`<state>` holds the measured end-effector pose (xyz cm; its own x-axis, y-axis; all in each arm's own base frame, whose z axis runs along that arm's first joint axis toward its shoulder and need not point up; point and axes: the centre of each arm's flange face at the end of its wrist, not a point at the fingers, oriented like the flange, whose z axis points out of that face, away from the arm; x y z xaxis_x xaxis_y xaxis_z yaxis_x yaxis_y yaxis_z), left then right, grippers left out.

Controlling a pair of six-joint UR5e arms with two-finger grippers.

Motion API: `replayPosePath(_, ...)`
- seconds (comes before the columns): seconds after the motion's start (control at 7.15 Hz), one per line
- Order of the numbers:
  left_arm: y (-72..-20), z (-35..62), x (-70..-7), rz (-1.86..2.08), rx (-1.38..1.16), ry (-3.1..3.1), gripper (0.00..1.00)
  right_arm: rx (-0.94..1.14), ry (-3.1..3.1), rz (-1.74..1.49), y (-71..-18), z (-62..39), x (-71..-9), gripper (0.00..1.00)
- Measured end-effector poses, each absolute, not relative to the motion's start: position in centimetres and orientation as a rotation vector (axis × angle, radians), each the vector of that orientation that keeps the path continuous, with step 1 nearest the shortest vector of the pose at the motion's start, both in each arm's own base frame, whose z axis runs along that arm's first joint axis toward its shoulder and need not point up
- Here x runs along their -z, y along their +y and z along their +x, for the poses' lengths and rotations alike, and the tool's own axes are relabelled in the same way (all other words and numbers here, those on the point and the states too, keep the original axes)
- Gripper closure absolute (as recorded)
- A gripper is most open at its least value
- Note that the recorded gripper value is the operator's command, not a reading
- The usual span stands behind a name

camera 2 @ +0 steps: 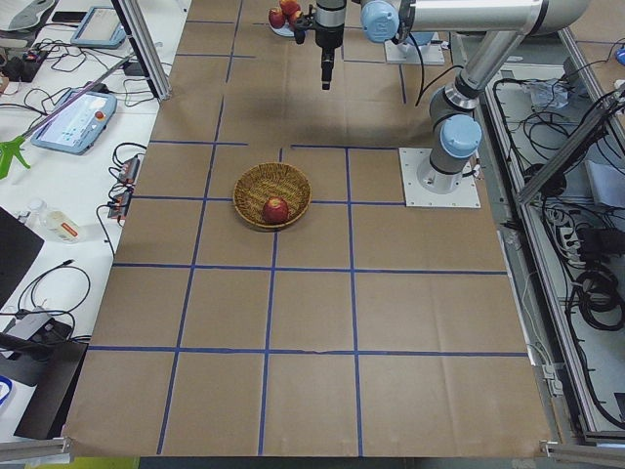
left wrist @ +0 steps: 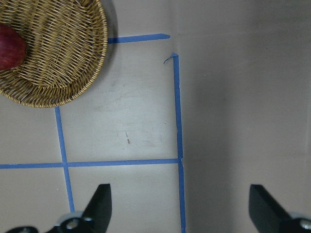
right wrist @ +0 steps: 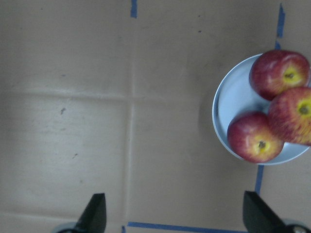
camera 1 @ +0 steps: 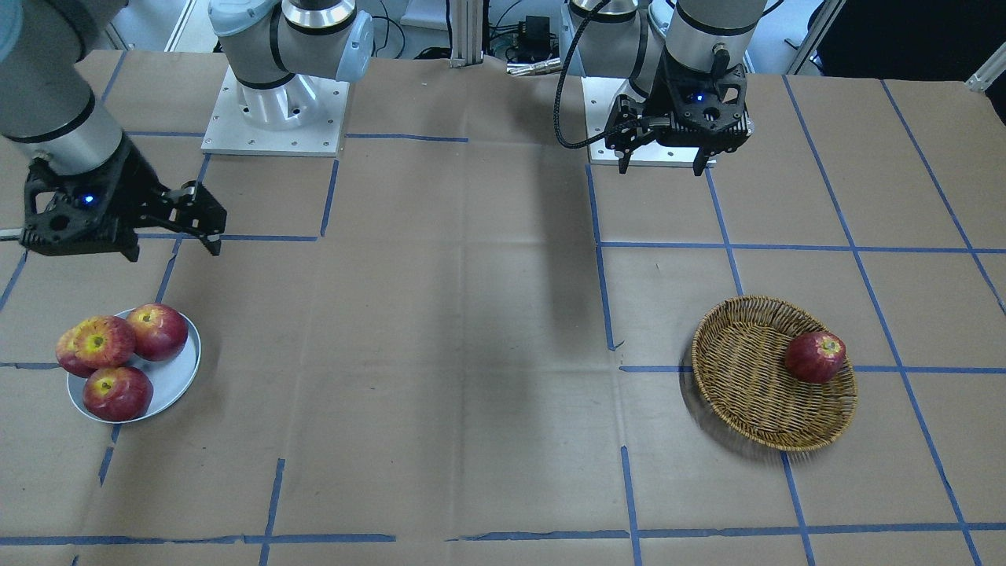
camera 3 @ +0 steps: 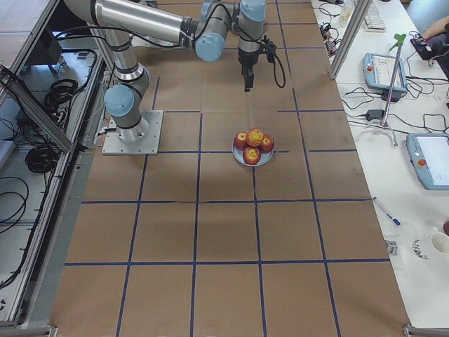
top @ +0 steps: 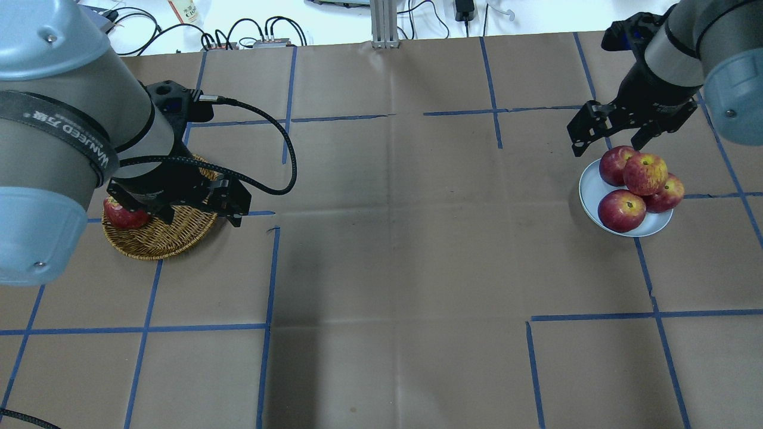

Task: Transfer apple from basket to plate
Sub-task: 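Open the right gripper and raise it away from the plate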

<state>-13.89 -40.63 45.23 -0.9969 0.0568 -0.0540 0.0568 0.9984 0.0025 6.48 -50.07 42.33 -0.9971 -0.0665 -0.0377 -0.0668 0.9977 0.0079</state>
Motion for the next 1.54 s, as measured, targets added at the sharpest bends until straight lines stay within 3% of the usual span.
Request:
replayPosePath(0.7, -40.6, -13.9, -45.2, 0.088, -0.002, 3.086, 0.01, -0.052, 3.106, 0.003, -42.5, 12.7, -45.3, 0.0)
replayPosePath(1.54, -40.6, -13.9, -45.2, 0.088, -0.001, 3.086, 0.01, -0.119, 3.125, 0.081, -44.8, 12.7, -47.4, 0.0)
